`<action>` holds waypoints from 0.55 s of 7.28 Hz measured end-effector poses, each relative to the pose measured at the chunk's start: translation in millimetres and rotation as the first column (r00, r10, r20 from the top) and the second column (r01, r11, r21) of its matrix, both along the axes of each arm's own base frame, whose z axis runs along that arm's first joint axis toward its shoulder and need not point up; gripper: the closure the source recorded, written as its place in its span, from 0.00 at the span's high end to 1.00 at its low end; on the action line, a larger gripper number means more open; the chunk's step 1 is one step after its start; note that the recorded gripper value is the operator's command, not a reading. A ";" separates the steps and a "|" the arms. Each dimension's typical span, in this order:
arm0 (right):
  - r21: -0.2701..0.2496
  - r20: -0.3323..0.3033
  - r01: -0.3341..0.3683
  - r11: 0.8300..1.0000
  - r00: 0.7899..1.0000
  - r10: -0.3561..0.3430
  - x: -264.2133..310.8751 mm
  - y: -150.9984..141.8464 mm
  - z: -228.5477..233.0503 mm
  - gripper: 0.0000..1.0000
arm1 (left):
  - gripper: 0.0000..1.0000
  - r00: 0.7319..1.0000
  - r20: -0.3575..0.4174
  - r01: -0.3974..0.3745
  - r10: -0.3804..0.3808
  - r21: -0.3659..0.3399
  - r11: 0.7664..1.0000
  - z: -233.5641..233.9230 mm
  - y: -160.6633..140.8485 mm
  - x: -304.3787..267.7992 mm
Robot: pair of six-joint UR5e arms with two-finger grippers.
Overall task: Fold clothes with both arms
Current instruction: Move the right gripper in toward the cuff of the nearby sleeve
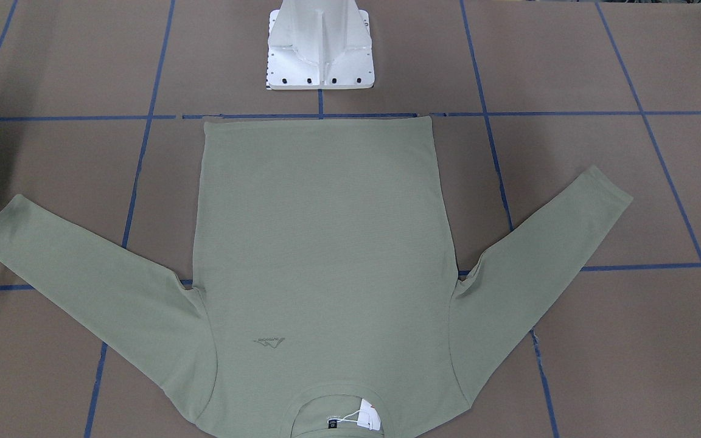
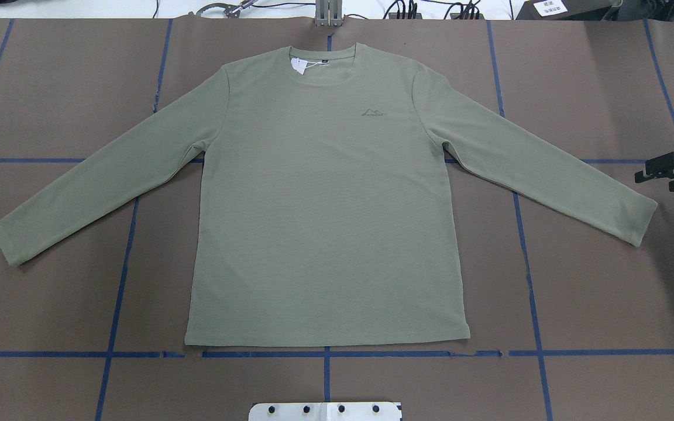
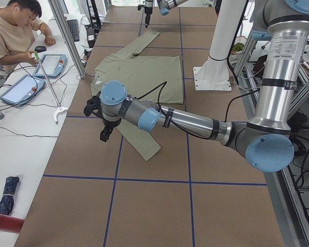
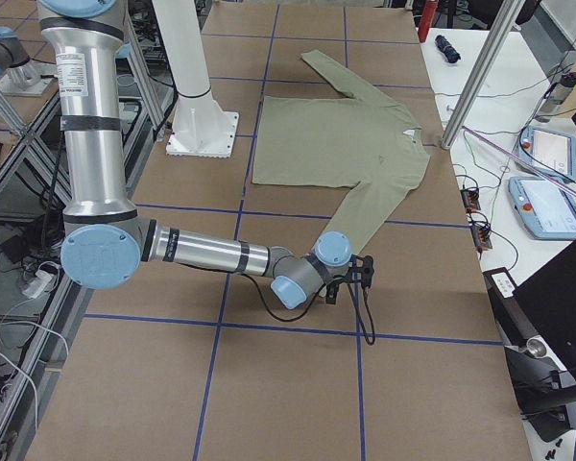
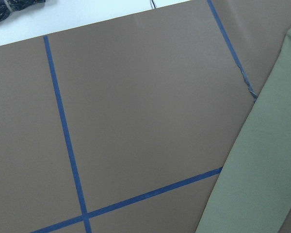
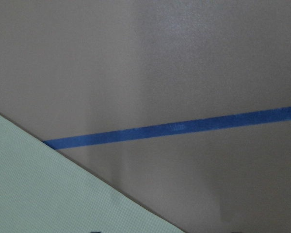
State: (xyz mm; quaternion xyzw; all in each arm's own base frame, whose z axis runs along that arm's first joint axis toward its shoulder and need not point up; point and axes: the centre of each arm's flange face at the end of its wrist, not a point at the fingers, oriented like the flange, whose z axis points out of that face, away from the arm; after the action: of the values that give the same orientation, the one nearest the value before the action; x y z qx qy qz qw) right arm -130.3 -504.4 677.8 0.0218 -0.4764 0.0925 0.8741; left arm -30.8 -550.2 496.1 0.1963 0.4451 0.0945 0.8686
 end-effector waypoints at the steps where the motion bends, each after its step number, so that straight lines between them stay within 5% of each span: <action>1: -0.019 0.004 -0.003 1.000 1.000 0.003 -2.2 3.0 4.4 0.82 | 1.00 1.000 -0.004 -0.002 0.002 0.003 1.000 -1.4 0.4 0.3; 4: -0.047 0.016 0.009 0.999 1.000 -0.008 -3.2 10.8 11.4 0.77 | 1.00 1.000 -0.006 -0.006 0.006 0.007 1.000 -1.6 0.7 0.5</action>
State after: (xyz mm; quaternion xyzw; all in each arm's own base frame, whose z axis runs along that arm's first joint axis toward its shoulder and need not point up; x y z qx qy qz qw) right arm -133.5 -493.6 689.2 -0.0016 -0.4810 0.1002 0.8709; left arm -30.3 -549.5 494.5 0.1982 0.4482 0.0980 0.8662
